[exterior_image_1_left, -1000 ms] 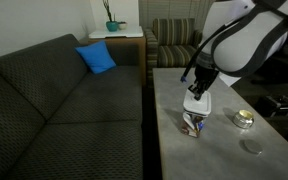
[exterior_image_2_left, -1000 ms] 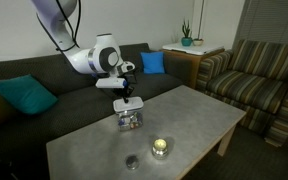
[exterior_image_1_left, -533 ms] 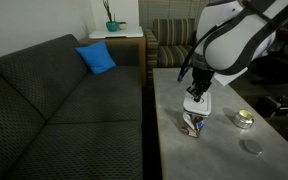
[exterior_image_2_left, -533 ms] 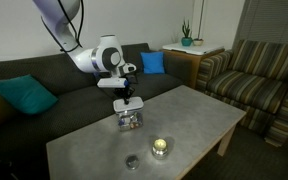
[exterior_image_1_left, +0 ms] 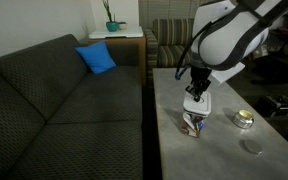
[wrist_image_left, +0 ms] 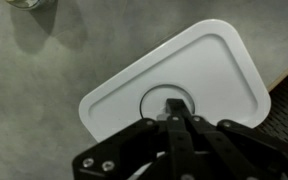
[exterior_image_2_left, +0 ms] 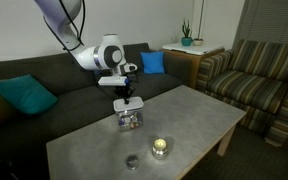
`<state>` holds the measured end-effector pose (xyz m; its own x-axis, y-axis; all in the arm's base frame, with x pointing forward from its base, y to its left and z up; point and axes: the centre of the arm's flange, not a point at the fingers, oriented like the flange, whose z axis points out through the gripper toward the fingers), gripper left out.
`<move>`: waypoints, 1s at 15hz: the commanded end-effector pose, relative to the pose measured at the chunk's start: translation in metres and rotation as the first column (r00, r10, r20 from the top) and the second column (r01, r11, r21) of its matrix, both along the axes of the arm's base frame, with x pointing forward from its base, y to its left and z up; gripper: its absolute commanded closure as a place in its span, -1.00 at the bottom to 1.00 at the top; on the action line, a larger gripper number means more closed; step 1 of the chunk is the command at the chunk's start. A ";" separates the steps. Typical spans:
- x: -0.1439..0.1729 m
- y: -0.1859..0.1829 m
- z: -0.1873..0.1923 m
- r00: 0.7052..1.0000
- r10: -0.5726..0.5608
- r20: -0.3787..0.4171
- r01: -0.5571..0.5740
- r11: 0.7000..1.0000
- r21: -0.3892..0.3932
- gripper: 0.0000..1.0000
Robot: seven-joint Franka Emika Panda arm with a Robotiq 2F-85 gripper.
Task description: Pick up the lid and put it on the bowl
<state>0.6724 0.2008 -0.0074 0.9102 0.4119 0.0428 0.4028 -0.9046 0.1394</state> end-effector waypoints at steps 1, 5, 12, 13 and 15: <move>-0.010 -0.011 -0.013 1.000 0.013 -0.014 -0.014 1.000 -0.024 1.00; -0.012 -0.020 0.002 1.000 0.023 0.021 -0.022 0.999 -0.033 1.00; -0.022 -0.023 0.017 0.996 0.047 0.070 -0.044 0.998 -0.034 1.00; -0.024 -0.024 0.020 0.996 0.052 0.079 -0.050 0.998 -0.035 1.00; -0.030 -0.024 0.030 0.993 0.063 0.099 -0.060 0.997 -0.040 1.00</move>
